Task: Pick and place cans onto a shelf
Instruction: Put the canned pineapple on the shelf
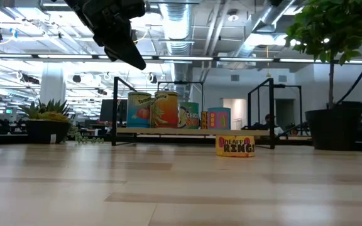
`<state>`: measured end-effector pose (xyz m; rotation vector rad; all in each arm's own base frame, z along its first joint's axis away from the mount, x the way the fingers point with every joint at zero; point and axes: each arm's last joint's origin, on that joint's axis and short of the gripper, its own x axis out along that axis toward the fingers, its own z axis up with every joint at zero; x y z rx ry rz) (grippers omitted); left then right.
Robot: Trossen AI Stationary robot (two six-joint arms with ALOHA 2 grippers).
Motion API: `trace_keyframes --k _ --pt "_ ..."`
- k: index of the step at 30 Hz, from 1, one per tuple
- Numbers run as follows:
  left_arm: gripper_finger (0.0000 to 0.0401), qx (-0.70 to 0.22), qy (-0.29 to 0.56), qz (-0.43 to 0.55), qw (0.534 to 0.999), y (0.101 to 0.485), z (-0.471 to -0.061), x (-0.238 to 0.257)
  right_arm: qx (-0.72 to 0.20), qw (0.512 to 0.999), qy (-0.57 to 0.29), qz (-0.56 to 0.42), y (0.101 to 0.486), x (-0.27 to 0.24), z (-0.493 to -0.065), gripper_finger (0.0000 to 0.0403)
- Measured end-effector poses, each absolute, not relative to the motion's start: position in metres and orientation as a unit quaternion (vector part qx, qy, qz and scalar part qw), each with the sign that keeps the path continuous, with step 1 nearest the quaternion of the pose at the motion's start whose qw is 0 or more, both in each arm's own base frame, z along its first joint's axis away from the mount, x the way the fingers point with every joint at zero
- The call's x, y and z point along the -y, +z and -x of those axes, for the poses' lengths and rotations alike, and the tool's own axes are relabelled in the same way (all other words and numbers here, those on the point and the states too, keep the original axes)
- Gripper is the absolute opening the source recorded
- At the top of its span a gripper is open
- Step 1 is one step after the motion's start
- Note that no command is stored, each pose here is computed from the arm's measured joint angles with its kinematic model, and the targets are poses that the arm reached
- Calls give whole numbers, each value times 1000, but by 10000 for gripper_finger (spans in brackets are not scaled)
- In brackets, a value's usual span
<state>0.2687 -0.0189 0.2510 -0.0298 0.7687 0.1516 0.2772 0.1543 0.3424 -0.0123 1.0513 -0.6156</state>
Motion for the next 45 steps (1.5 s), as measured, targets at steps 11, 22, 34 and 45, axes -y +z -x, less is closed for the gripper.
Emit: trace_keyframes --k 11,22,34,45 --pt "15 -381 69 2 922 250 -268 19 -556 762 -316 98 249 -202 -247 84" --pt "15 -394 108 5 913 248 -265 17 -503 679 -531 51 171 -136 -252 5" --pt "5 -387 110 26 915 248 -267 12 -444 702 -555 -41 161 -158 -234 8" --pt "0 -309 40 -54 949 236 -382 11 -470 702 -523 -116 166 -206 -207 12"
